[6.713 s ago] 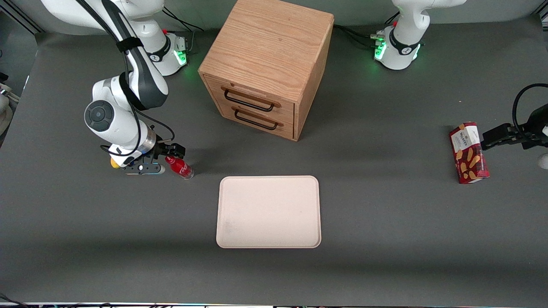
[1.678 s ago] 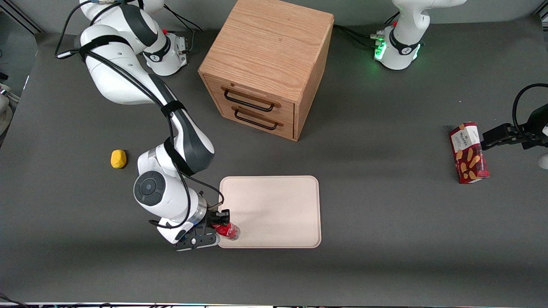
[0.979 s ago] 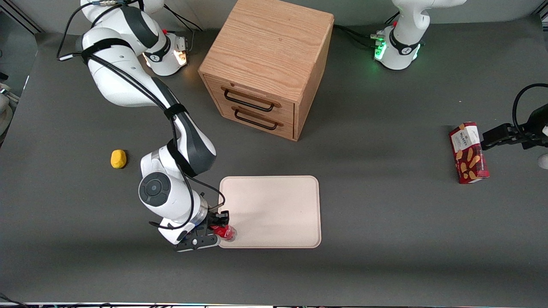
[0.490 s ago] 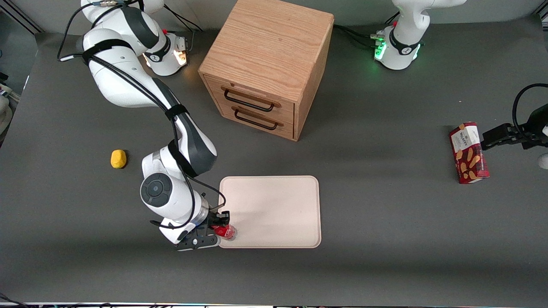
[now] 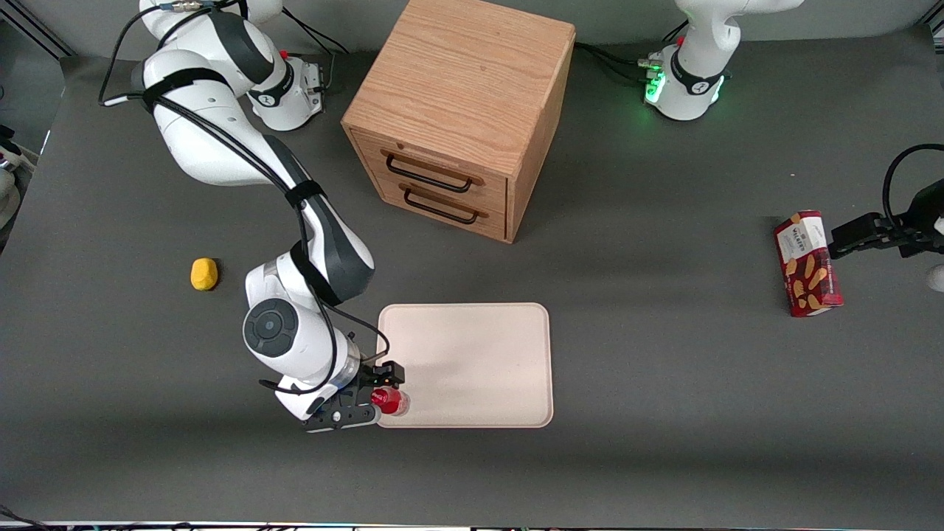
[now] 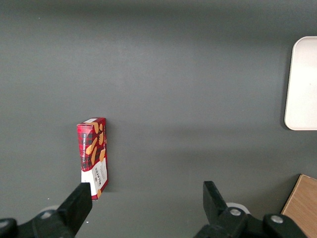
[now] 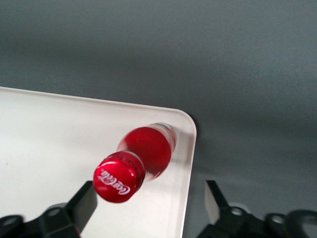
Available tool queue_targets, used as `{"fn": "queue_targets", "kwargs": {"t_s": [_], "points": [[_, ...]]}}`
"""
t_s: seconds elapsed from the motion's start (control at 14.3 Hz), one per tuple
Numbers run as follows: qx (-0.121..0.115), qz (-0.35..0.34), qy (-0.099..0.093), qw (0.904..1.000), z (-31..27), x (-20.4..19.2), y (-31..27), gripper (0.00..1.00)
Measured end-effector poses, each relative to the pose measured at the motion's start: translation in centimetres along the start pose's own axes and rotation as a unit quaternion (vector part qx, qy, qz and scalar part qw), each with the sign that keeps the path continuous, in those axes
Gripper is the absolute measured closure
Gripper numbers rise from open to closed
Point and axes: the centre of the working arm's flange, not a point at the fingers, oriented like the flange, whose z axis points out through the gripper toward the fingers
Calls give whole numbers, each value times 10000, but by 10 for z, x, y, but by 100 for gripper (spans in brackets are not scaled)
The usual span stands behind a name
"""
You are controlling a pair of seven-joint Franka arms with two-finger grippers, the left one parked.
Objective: Place coke bottle on tray
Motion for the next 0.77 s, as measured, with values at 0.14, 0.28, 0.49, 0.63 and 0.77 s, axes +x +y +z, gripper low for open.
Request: {"fn": "queue_targets", "kwargs": {"t_s": [0.14,0.28,0.49,0.63,0.77], "points": [[0,0,3,10000,0,0,0,0],[5,1,22,10000,-2,1,0,0],[21,12,133,9999,-20,5,1,0],[-73,41,-13,10000,-50,3,6,0],[-224,102,-255,9994,-93,-2,22,0]]}}
